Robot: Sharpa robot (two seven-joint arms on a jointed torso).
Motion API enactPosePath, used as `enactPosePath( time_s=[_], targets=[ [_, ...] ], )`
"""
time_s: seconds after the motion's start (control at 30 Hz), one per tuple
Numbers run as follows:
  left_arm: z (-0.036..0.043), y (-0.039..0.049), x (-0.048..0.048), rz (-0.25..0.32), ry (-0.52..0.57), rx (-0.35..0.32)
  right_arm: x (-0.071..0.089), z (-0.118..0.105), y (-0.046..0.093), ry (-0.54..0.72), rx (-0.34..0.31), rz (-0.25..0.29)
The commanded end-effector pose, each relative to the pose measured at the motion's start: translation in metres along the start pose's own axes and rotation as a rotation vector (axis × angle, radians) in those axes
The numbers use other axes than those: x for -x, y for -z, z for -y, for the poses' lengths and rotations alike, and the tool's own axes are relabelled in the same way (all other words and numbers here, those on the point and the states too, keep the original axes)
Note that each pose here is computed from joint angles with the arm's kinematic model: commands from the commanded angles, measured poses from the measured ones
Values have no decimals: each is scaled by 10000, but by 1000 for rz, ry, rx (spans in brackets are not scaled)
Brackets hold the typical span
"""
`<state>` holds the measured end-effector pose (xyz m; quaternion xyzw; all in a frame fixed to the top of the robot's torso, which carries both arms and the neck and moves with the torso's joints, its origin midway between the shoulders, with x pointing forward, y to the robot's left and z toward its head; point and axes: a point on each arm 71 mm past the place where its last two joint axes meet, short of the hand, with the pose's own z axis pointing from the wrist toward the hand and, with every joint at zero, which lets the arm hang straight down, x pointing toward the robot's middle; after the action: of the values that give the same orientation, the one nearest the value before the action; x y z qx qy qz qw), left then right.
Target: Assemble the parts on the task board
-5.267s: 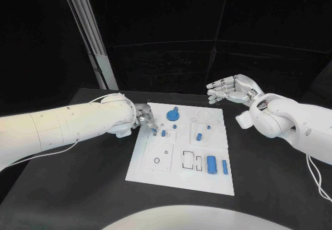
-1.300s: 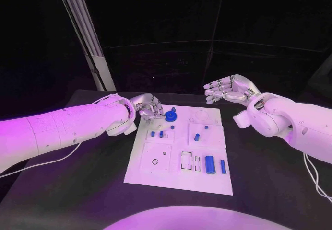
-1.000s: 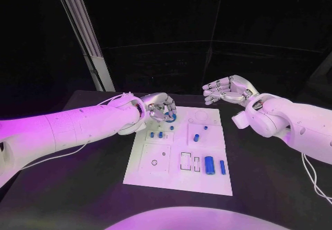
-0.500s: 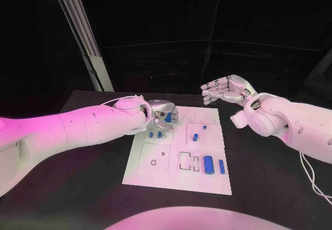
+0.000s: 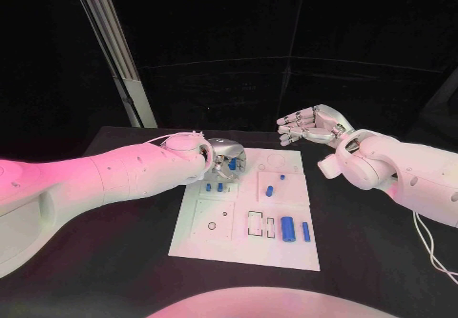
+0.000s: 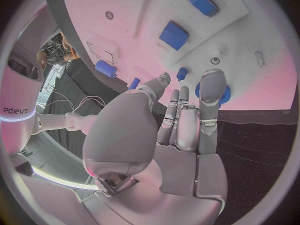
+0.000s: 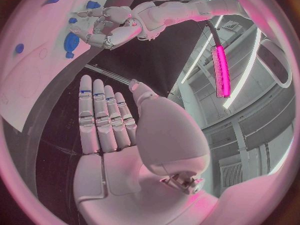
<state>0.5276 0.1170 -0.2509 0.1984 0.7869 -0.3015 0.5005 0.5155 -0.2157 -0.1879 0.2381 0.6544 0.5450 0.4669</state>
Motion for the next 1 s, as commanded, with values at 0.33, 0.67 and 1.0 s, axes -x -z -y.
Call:
enactPosePath(
  time_s=[0.33,0.67,1.0],
  targets=[
    [-43,-40,-46,-58,-21,39,-11,-24,-9,-2,14,-8],
    [-63,-45,-63,-72,-19,60,-14,-25,-12,-3,15,-9],
    [-68,-50,-81,-89,-17,60,-21,-26,-17,-4,16,-11]
  ],
)
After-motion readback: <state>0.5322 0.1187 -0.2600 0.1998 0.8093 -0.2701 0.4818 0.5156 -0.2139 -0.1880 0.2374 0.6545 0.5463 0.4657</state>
